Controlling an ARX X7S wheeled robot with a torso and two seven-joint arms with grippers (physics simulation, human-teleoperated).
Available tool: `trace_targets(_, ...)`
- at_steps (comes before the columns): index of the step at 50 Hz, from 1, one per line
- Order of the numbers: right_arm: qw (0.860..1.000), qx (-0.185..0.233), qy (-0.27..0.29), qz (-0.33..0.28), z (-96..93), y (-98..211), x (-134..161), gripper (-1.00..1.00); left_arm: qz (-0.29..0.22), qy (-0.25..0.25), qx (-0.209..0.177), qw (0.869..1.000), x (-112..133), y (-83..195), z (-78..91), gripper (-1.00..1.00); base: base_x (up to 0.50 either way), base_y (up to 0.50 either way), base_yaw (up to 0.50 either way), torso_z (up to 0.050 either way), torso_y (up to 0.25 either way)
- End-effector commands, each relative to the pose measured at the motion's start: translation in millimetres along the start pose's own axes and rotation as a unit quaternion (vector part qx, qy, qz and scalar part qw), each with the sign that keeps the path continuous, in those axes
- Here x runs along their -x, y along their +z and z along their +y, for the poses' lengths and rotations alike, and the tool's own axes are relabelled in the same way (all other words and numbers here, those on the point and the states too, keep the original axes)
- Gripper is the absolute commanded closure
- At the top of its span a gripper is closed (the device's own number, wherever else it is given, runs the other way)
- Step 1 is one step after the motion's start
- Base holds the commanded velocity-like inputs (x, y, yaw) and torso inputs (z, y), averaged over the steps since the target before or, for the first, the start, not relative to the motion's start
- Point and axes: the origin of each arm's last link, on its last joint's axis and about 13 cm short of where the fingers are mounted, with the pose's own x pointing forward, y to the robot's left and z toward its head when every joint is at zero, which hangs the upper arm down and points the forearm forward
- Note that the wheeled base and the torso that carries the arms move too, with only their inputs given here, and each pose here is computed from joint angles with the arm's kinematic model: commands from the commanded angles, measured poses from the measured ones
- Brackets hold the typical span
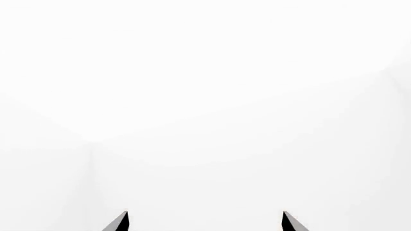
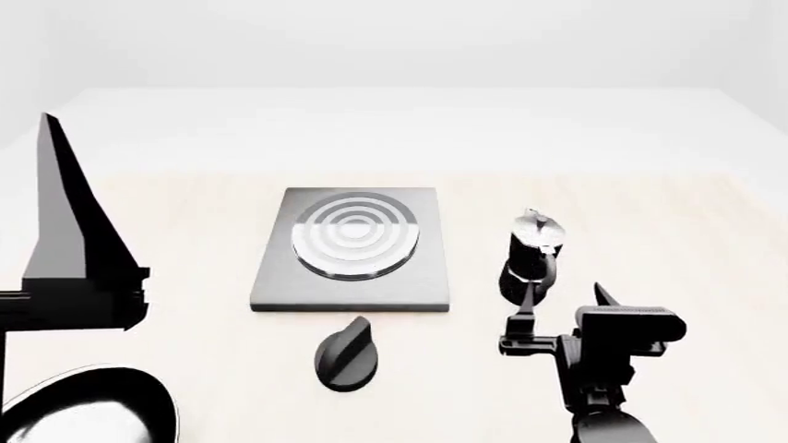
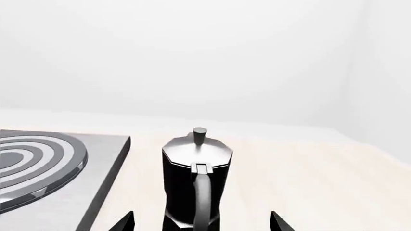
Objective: Turn on the stove and put the moka pot on it.
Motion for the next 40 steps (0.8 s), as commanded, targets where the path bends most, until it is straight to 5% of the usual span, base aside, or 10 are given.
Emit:
trace_targets(1, 1.0, 0.003, 0.003, 0.005, 2.8, -7, -3, -1.0, 0.0, 0.001, 0.001, 1.0, 0, 1, 0.3, -1.0, 0.0, 0.0, 0.0, 0.0, 0.0)
trace_targets(40, 1.0, 0.003, -0.003, 0.016, 5.2, -6, -24, -1.0, 0.007, -0.001, 0.008, 1.0, 2, -3, -0.6, -1.0, 0.0, 0.0, 0.0, 0.0, 0.0)
